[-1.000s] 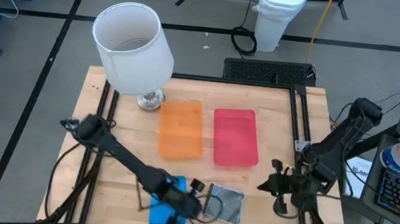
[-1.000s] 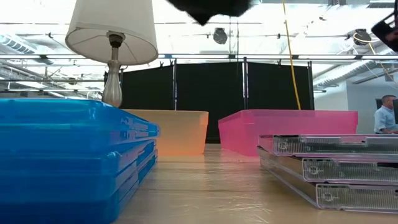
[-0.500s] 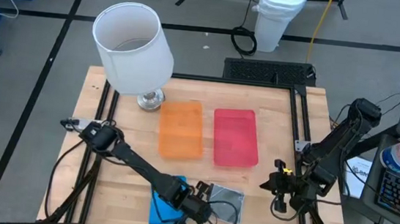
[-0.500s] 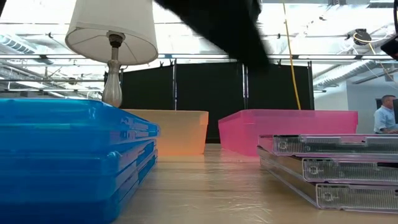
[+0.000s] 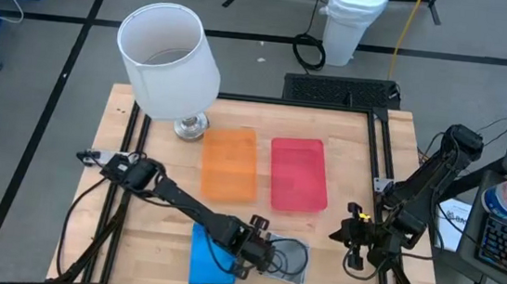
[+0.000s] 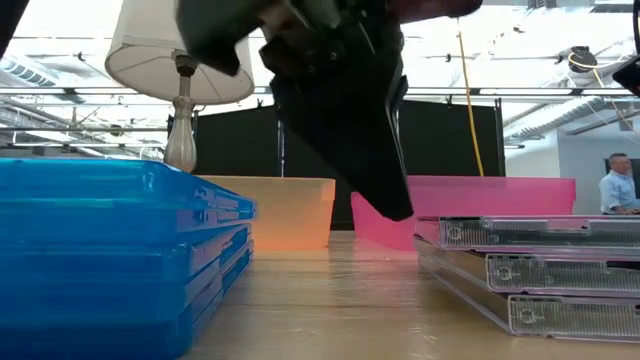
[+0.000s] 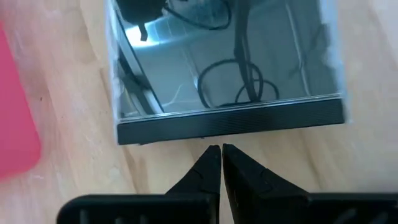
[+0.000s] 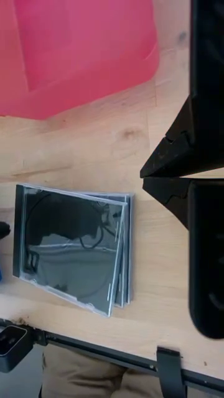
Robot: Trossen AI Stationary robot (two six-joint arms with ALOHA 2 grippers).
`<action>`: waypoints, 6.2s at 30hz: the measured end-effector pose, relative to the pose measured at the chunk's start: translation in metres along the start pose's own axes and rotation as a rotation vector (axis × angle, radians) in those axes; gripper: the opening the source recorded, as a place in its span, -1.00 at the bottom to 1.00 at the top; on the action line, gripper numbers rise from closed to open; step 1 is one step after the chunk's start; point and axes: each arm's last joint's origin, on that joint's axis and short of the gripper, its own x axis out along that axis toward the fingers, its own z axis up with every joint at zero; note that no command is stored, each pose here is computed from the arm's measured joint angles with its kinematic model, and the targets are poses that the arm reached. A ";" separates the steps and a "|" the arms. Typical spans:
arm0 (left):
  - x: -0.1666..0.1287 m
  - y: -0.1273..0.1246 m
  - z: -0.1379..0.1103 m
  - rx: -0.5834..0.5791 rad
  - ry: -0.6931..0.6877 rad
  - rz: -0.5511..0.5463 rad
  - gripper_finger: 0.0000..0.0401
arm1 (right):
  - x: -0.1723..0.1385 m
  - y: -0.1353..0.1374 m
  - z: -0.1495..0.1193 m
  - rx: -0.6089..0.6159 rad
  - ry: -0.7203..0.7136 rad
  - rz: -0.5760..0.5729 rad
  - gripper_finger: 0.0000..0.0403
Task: Pick & place jewel cases by type
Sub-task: Put the black CD case into the pink bin
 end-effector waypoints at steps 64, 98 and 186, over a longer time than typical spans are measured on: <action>-0.013 -0.001 0.019 0.092 -0.135 0.032 -0.87 | 0.000 0.000 -0.001 -0.011 0.041 0.022 -1.00; 0.015 0.020 0.008 0.054 -0.041 0.072 -0.87 | 0.015 -0.007 -0.021 0.038 0.078 0.070 -1.00; 0.047 -0.008 0.032 0.039 -0.378 0.015 -0.96 | 0.091 -0.016 -0.042 0.738 0.132 0.452 -0.20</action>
